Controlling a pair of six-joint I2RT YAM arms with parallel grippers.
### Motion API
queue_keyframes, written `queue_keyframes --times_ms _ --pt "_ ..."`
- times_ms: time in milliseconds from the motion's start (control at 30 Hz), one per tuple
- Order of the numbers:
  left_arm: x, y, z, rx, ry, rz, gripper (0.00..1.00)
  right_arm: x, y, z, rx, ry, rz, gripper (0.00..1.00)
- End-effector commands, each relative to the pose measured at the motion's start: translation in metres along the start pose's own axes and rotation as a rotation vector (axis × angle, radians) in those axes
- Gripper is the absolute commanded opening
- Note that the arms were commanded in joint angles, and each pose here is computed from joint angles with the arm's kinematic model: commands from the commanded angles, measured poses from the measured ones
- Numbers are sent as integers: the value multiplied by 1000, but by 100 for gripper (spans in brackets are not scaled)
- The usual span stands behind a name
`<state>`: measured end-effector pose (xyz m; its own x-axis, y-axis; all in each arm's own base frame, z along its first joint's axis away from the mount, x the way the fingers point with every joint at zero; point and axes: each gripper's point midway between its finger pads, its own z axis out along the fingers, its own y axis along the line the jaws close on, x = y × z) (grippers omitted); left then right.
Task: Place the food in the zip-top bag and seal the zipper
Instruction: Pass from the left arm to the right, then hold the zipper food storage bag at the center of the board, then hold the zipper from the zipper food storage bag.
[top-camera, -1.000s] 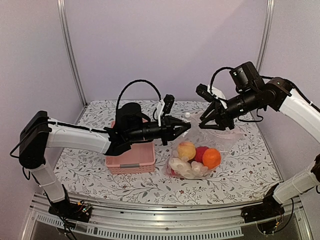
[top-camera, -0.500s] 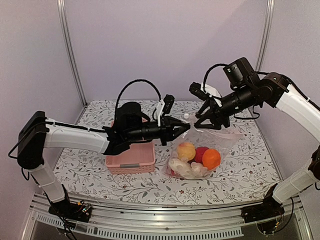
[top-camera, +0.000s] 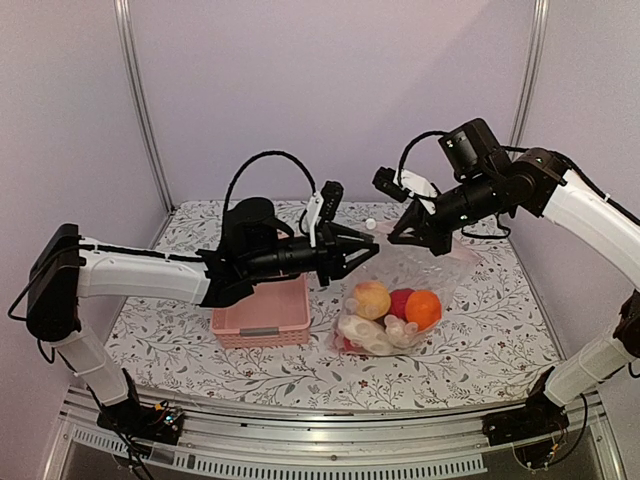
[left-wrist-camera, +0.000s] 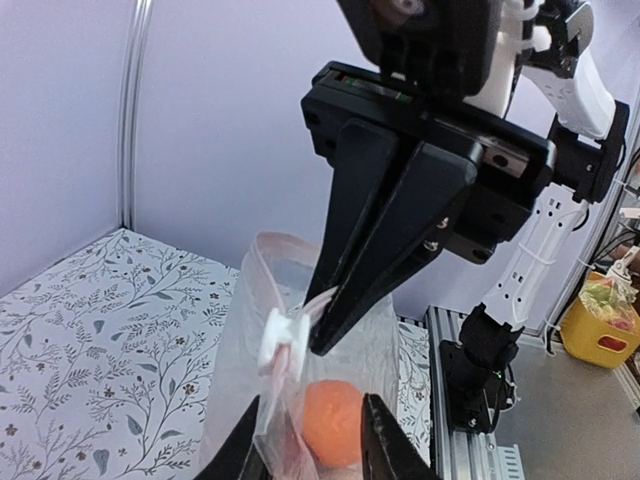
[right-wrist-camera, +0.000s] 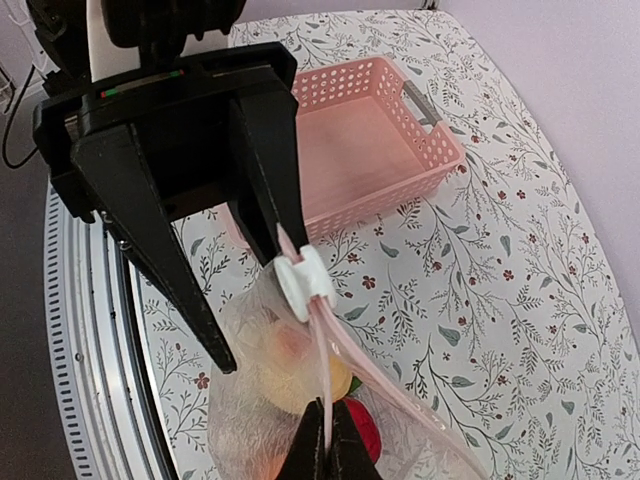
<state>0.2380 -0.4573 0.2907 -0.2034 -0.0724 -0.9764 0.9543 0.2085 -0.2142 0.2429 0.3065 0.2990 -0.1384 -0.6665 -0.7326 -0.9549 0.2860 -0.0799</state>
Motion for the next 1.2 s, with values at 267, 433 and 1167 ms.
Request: queue_keyframes --times_ms 267,433,1167 --pt "-6 7 -4 -2 -11 23 22 0 15 -2 -64 -13 -38 4" --pt "-7 6 -3 11 -16 26 16 2 16 -4 -65 -10 -46 5" --pt "-7 -5 -8 59 -4 24 0 -51 14 -18 -93 -144 -196 36"
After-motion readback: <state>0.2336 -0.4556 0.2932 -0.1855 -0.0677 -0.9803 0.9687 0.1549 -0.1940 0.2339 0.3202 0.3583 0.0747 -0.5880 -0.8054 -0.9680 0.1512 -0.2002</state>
